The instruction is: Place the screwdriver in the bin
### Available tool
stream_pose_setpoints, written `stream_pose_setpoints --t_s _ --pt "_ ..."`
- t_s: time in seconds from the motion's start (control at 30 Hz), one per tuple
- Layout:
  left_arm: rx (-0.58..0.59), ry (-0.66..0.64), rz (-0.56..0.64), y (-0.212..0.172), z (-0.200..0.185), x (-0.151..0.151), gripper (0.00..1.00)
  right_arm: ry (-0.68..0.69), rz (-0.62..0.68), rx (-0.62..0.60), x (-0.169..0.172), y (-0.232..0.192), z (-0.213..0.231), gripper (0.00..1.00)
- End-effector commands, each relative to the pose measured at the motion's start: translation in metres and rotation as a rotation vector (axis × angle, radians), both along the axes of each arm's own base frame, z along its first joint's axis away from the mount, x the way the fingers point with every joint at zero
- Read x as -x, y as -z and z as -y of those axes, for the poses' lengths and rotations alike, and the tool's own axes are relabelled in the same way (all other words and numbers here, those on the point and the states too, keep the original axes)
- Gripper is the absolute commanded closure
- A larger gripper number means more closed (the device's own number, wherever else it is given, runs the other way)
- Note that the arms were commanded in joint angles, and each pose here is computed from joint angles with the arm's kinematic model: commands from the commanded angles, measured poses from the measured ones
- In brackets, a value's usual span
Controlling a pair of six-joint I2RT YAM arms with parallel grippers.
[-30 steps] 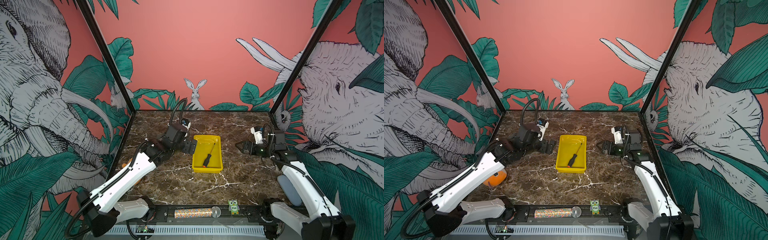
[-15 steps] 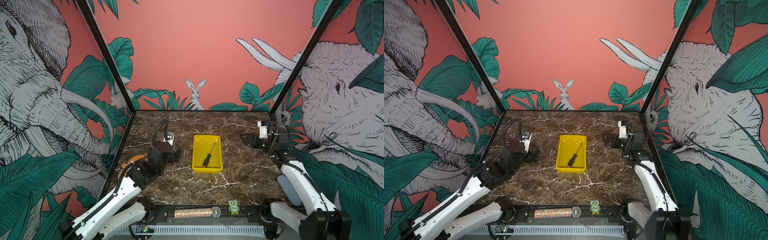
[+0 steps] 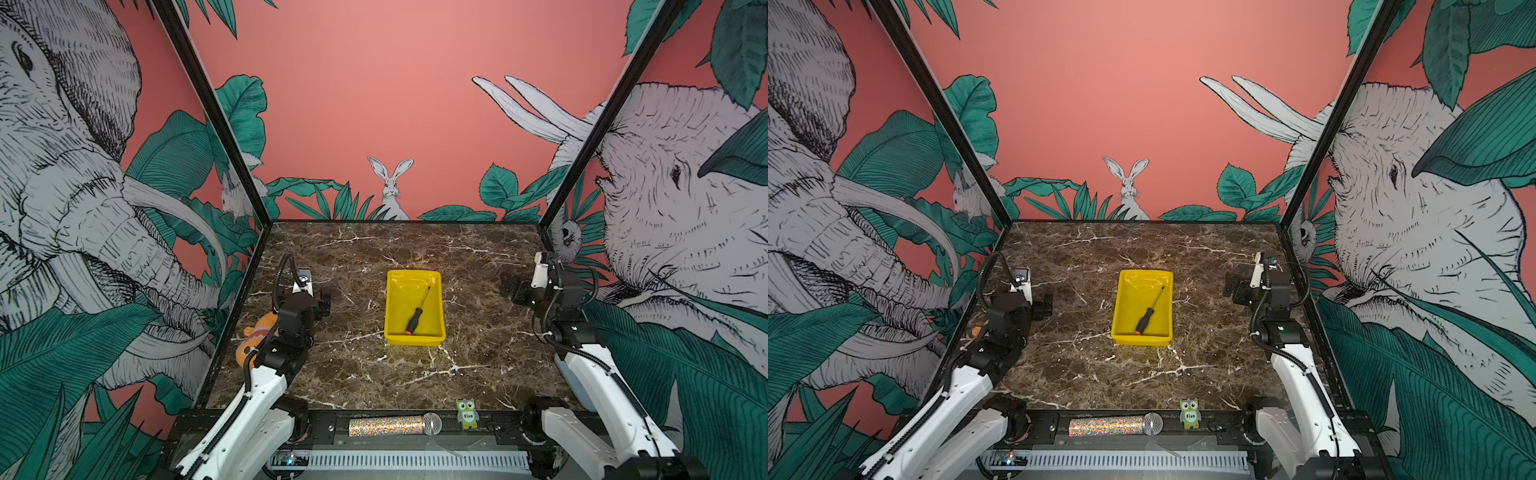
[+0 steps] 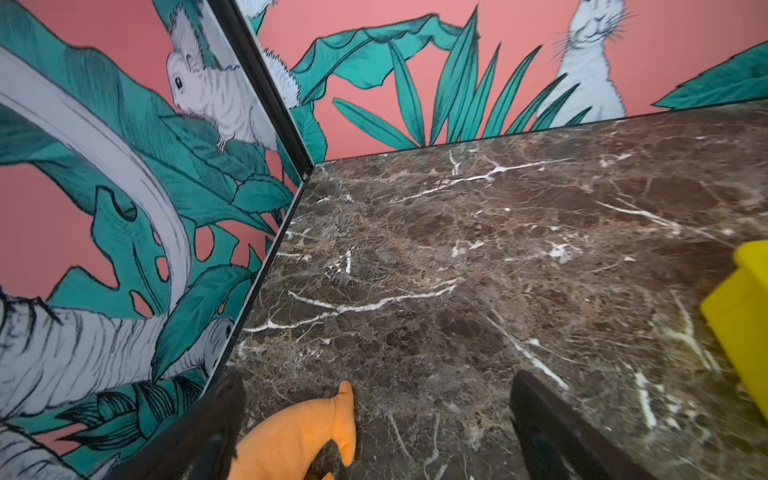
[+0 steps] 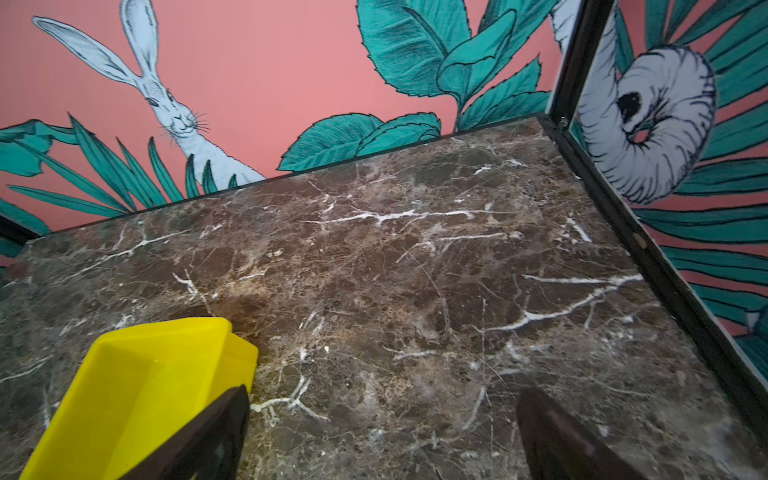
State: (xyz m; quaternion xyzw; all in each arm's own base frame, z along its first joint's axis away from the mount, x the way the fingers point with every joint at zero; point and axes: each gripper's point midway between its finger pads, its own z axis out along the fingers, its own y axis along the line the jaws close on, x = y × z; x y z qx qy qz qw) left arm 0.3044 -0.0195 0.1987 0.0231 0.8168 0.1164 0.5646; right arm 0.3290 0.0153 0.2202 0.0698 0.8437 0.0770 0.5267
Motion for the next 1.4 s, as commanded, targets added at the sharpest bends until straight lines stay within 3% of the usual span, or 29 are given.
stream_pose_setpoints --t_s 0.0,0.2,0.3,0.43,0.83,1.03,1.37 --pt "0.052 0.035 0.024 0.007 0.007 -0.017 0.0 0.083 0.067 0.072 -0.002 -0.01 0.019 0.0" --pt "0.014 -0.039 -0.011 0.027 -0.002 -0.038 0.0 0.051 0.06 0.148 -0.004 0.005 0.019 0.01" --pt "-0.029 -0.048 -0.018 0.032 -0.003 -0.048 0.0 0.087 0.067 0.142 -0.007 0.02 0.024 0.0" --pt "-0.052 -0.043 -0.038 0.042 -0.001 -0.057 0.0 0.036 0.096 0.151 -0.014 0.037 0.016 0.01" --pt "-0.104 -0.028 -0.025 0.055 -0.006 -0.053 0.0 -0.036 0.055 0.222 -0.036 0.058 0.01 0.0" --pt "-0.087 -0.023 -0.033 0.066 -0.006 -0.052 0.0 -0.035 0.158 0.266 -0.033 0.063 0.011 0.01" --pt "-0.055 -0.012 -0.014 0.075 -0.014 -0.06 0.0 -0.06 0.091 0.301 -0.041 0.101 0.011 0.01"
